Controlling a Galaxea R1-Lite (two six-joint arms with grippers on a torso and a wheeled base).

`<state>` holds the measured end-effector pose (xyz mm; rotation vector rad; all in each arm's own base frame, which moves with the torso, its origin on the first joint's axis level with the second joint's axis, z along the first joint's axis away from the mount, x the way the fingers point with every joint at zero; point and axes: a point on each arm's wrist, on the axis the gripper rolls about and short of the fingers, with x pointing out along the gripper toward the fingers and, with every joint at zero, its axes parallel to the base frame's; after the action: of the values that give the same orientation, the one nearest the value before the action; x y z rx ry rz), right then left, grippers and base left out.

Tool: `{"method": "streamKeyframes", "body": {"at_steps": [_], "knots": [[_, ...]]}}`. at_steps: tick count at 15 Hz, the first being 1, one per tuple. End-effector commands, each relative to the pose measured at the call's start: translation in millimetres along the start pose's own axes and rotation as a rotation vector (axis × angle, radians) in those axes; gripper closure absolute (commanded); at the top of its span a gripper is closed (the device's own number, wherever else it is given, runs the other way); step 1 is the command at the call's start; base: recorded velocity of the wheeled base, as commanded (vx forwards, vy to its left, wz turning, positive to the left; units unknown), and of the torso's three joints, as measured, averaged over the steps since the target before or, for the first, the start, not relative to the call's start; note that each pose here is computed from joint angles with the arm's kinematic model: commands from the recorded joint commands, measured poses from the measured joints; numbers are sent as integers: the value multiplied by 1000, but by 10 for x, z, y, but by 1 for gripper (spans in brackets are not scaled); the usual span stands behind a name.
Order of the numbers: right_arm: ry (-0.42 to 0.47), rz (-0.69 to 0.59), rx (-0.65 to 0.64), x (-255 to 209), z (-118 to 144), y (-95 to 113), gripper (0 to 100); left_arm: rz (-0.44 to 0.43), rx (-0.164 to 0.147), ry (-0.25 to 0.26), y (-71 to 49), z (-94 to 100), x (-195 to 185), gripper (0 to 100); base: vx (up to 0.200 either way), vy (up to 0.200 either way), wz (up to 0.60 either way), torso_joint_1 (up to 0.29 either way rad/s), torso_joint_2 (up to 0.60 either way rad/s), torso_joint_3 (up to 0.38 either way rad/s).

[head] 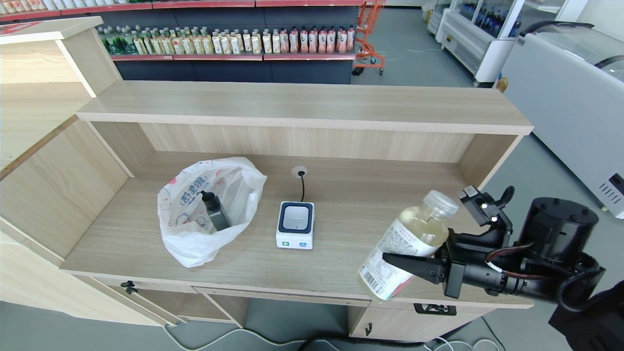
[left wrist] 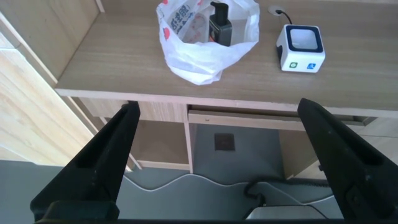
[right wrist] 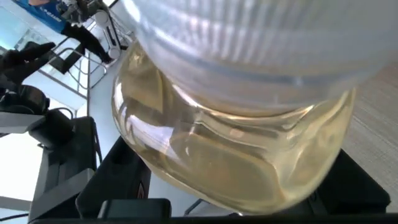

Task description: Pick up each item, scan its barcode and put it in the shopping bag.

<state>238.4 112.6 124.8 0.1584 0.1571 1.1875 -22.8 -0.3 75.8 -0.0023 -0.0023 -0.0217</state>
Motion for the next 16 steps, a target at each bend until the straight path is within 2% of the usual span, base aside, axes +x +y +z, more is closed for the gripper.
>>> {"method": "streamKeyframes", "body": {"at_steps": [1, 6, 16], "knots": [[7, 62, -3, -43, 8, 50, 100, 0, -1, -1, 0, 0, 0, 0, 0, 0, 0, 0, 0, 0], [54, 303, 11, -108, 27, 173, 100, 0, -1, -1, 0, 0, 0, 0, 0, 0, 0, 0, 0, 0], [116, 368, 74, -29, -37, 268, 100, 0, -1, -1, 0, 0, 0, 0, 0, 0, 0, 0, 0, 0]]}}
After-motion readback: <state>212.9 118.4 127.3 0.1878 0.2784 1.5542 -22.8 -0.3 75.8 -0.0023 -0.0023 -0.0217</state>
